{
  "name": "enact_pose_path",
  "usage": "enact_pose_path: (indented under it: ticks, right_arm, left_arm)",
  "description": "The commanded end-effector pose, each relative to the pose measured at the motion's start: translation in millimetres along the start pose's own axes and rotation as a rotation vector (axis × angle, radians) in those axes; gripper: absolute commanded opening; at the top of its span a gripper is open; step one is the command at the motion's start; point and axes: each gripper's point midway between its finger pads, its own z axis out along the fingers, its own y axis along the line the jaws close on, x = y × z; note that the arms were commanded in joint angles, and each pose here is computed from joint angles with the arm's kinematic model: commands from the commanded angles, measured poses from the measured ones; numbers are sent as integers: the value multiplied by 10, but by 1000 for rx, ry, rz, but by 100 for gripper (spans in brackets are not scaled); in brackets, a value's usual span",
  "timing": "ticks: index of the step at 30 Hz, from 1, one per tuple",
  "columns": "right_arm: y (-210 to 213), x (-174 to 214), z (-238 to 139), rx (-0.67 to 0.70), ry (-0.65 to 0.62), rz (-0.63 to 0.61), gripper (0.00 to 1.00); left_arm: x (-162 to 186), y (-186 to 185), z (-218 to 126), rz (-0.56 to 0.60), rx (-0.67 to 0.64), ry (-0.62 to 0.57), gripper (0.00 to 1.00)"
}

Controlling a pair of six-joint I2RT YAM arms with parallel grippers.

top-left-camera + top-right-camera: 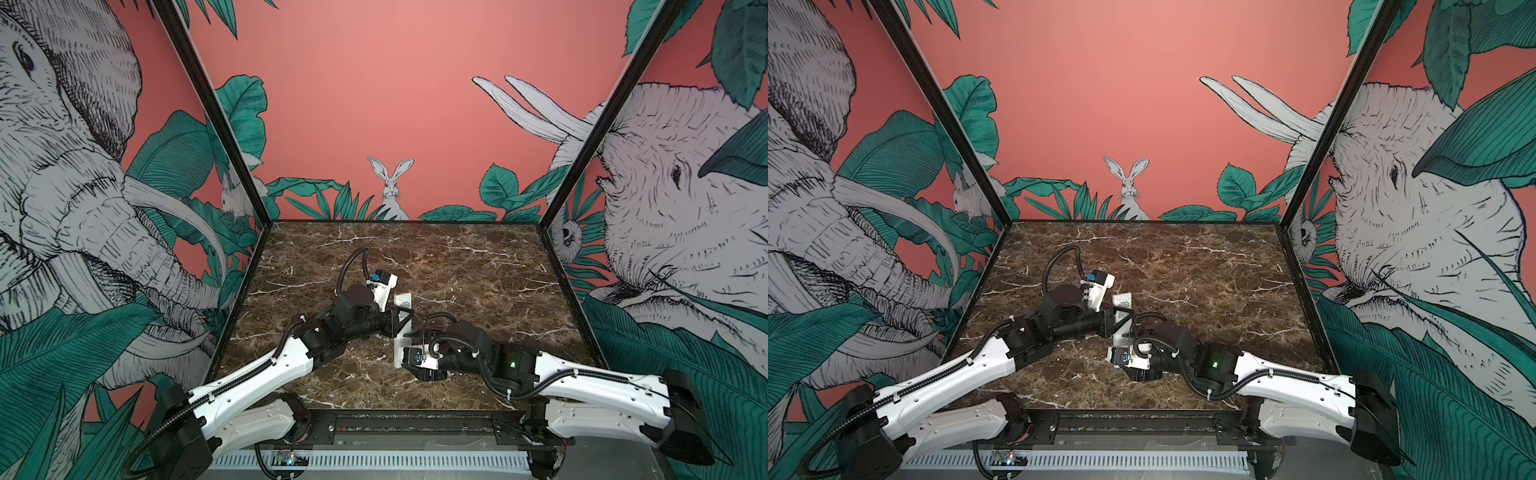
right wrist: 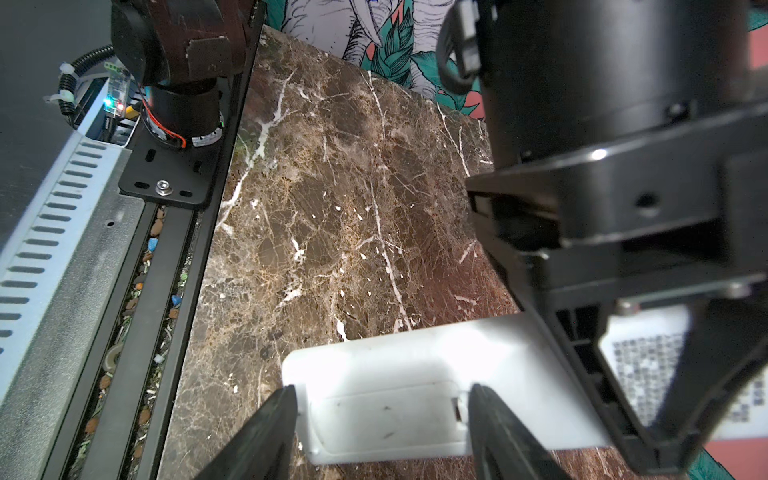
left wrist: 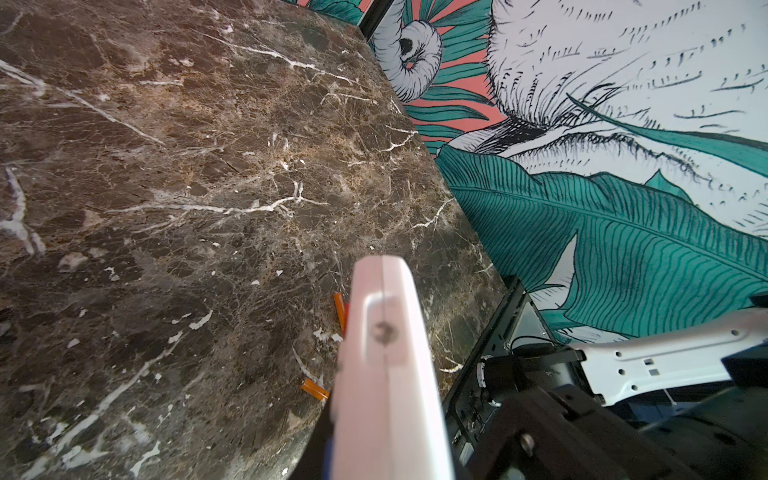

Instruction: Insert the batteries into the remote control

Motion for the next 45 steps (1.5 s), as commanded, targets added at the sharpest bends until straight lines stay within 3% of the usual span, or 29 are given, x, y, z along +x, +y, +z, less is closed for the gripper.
enact_pose_path:
  ticks: [1,19,30,45]
  right_arm:
    - [51,-7,14,-16,-18,-6,68]
    - [177,117,62,-77,34,5,64]
    - [196,199,119,-88,76,10,55]
    - [217,211,126,-96,78,20,46]
  left_arm:
    - [-136,-181,-98,2,74,-59,0]
    - [-170,-210,-111,12,82,-70,0]
    - [-170,-233,-97,30,88,-59,0]
    - [-135,-72,-83,50,1,-44,0]
